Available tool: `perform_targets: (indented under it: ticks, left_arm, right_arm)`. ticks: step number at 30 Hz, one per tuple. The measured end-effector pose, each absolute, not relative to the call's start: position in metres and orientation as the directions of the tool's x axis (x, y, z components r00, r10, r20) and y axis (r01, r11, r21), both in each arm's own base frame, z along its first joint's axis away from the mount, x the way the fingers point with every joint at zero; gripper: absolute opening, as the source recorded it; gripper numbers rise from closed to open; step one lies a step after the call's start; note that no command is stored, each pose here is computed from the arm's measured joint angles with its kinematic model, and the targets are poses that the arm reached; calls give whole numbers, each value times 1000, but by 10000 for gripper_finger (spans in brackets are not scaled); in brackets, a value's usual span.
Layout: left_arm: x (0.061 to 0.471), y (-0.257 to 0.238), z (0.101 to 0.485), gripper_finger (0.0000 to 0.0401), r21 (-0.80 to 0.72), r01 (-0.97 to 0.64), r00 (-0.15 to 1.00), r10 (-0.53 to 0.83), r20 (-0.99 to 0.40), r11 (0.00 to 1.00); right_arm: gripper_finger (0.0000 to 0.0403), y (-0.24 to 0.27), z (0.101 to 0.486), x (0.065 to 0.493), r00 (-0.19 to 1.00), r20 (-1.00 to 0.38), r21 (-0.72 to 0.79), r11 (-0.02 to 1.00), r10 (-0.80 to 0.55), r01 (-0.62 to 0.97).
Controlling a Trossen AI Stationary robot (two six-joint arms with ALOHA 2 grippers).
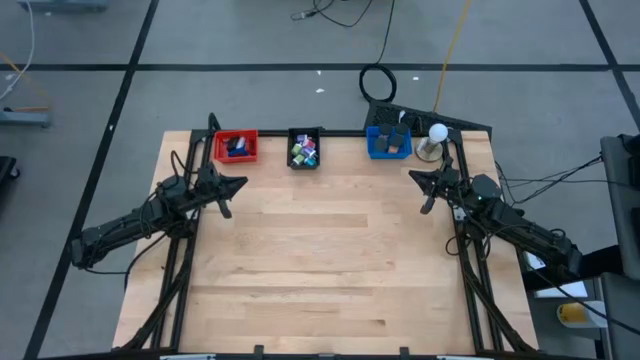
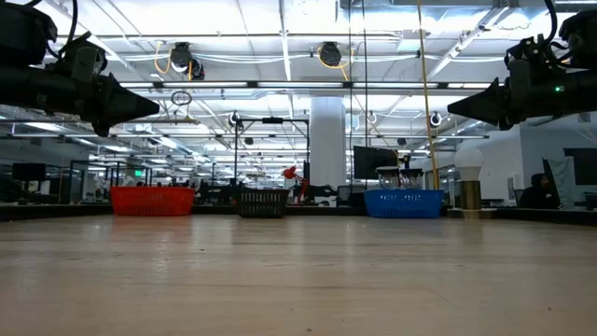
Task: Pick & Place Office items
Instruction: Return to home position
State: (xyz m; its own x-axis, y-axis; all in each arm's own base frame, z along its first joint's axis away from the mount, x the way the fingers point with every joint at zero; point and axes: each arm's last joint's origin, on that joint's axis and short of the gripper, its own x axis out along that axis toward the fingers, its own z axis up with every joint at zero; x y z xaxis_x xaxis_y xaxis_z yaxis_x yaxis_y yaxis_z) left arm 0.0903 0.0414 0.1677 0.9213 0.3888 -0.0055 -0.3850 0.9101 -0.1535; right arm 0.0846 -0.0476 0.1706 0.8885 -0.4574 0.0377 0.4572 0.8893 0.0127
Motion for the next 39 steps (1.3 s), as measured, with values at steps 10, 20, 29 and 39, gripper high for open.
perform_targets:
  ticks: [10, 20, 29, 39]
  left_arm:
    - [90, 41, 168, 26, -153, -385, 921, 389, -6, 910]
    - [90, 41, 168, 26, -153, -385, 921, 389, -5, 910]
    - [91, 41, 168, 26, -153, -383, 922, 388, 1, 911]
    - [91, 41, 168, 26, -153, -383, 922, 388, -1, 911]
  right_arm:
    - [4, -48, 171, 85, 888, 38, 13, 889, -458, 457]
    - [4, -48, 171, 85, 888, 43, 12, 889, -457, 457]
    - [4, -49, 171, 86, 890, 40, 12, 890, -455, 455]
    - [4, -49, 172, 86, 889, 50, 12, 890, -456, 456]
